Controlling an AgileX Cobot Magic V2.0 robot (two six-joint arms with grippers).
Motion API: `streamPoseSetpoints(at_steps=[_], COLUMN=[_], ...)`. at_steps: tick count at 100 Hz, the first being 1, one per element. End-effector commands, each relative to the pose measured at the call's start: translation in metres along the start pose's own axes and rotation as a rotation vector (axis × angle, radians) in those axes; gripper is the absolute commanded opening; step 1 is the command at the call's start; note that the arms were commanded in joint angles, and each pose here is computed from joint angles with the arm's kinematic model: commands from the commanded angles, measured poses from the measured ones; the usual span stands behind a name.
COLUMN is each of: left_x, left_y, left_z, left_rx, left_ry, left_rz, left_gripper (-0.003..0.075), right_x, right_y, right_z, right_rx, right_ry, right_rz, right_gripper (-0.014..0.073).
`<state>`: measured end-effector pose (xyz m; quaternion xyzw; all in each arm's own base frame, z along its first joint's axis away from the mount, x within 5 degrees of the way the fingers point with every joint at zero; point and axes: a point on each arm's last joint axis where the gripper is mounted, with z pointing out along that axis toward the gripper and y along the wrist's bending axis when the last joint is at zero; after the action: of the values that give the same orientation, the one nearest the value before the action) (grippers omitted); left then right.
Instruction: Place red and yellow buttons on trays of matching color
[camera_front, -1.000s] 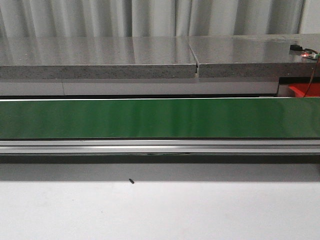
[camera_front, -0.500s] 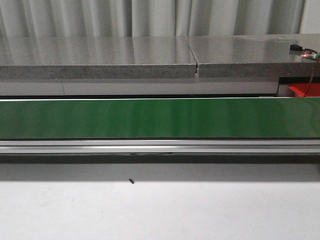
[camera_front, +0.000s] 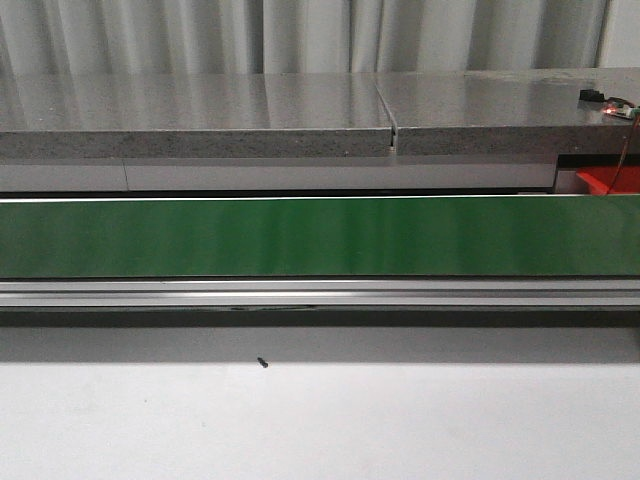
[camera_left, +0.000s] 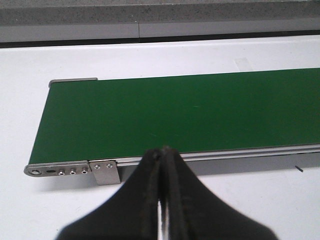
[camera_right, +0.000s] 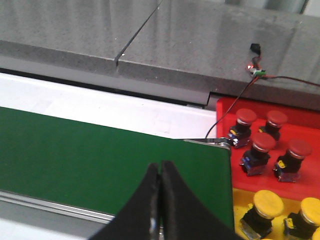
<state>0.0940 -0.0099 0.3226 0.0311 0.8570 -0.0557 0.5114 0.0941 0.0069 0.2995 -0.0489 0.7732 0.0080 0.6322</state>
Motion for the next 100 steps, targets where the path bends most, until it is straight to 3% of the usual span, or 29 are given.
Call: streamPoseSetpoints(at_steps=[1, 41, 58, 100], left_x=[-0.014, -0.014, -0.014, -0.014], left_y=[-0.001, -0.001, -0.001, -0.001], left_z=[-0.005, -0.005, -0.005, -0.005], left_rx=[-0.001, -0.001, -0.001, -0.001], left_ry=[-0.092, -0.092, -0.089, -0.089], left_rz=[-0.015, -0.015, -0.016, -0.016], left_gripper=[-0.0020, -0.0020, -0.0020, -0.0020], right_x=[-0.003, 0.075, 0.097, 0.098], right_y=[-0.002, 0.003, 0.003, 0.003], right_z=[-0.013, -0.032, -0.021, -0.020], right_rx=[0.044, 0.057, 0.059, 0.065], right_ry=[-0.182, -0.295, -0.269, -0.266], right_rz=[-0.013, -0.014, 0.037, 0.000], right_gripper=[-0.0068, -0.0068, -0.0068, -0.0068])
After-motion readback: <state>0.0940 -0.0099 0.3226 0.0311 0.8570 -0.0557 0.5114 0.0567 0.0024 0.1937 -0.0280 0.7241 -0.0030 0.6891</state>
